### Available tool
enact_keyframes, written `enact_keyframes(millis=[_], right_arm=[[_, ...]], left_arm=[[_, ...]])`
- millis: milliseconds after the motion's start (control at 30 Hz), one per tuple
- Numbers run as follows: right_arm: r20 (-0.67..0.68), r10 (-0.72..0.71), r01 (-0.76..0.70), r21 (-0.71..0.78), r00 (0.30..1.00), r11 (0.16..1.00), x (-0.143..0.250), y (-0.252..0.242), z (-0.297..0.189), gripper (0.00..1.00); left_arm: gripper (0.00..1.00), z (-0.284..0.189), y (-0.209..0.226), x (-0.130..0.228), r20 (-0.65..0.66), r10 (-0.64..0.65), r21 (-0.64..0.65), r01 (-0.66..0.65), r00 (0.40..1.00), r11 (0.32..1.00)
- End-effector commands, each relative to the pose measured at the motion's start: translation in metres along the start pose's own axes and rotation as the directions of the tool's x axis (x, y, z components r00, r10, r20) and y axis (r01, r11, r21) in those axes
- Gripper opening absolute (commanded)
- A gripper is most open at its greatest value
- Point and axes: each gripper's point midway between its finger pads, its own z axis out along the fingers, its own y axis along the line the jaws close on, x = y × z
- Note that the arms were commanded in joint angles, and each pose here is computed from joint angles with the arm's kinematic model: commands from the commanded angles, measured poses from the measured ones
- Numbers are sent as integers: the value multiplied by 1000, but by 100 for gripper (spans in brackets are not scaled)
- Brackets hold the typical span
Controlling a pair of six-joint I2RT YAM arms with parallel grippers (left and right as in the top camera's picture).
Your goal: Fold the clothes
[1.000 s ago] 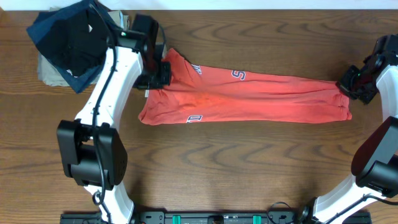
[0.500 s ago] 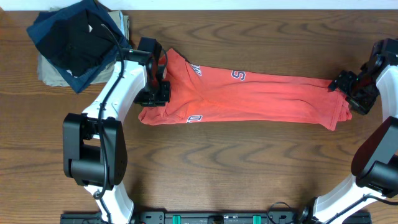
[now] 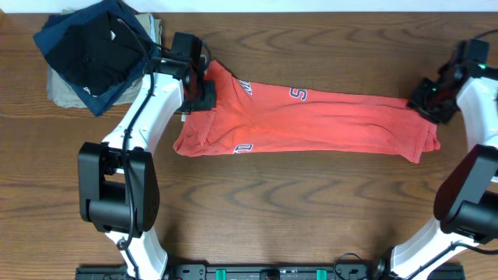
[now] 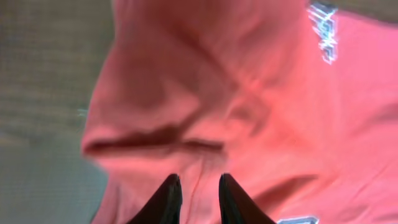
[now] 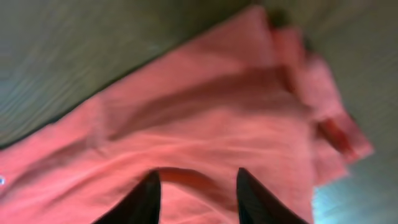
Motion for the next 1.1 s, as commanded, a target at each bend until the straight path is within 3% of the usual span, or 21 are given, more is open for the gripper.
enact_keyframes(millis=[0, 333, 467, 533, 600, 700, 1067], right_arm=[[-7, -50, 50, -7, 999, 999, 10, 16, 7, 31], [-60, -38, 42, 66, 997, 997, 40, 2, 44, 28], [-67, -28, 32, 73, 997, 997, 45, -6, 52, 36], [-61, -26, 30, 74, 998, 997, 46, -9, 57, 39], [-55, -23, 27, 73, 998, 997, 48, -11, 62, 39], [-60, -23, 27, 75, 998, 997, 52, -14, 66, 36], [-90, -24, 37, 141, 996, 989, 61, -26, 65, 33]], left_arm=[[22, 5, -8, 1, -8, -5, 21, 5, 1000, 1000], [23, 60, 22, 31, -159, -44, -76, 32, 986, 997], [22, 72, 37, 49, -238, -80, -105, 57, 968, 993], [19, 73, 46, 55, -264, -111, -121, 81, 958, 989], [10, 70, 56, 59, -279, -152, -141, 117, 948, 983], [6, 63, 79, 68, -298, -244, -222, 181, 923, 958], [6, 30, 135, 107, -389, -417, -406, 254, 821, 878]])
